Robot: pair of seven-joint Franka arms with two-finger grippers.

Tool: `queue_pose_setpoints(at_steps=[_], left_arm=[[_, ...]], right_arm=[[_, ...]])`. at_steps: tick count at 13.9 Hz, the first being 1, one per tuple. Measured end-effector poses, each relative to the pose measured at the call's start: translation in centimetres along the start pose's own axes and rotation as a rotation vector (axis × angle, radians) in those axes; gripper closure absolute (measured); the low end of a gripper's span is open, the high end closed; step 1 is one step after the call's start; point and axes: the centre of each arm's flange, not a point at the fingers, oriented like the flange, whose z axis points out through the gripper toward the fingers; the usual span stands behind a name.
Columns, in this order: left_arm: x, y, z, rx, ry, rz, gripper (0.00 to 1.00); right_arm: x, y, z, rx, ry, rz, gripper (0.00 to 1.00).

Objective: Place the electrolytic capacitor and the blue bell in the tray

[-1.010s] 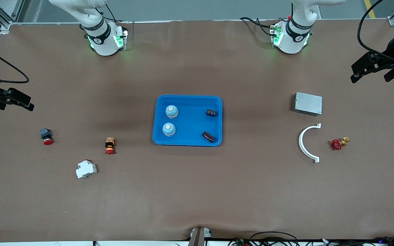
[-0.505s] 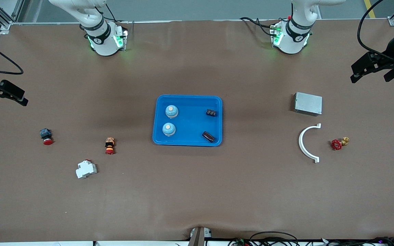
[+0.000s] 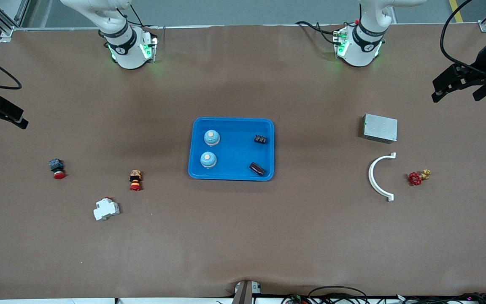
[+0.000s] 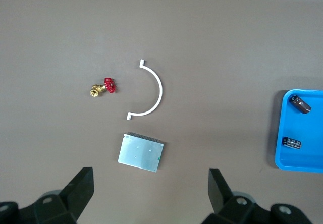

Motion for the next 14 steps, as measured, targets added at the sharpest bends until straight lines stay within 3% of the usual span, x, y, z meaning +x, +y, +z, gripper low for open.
queue_pose_setpoints(at_steps=[14], left_arm=[[-0.29,-0.37,0.26,0.004,-0.030,-0.006,0.00]], right_arm=[[-0.02,-0.38,-0.03,0.000,-0.001,-0.007,0.00]])
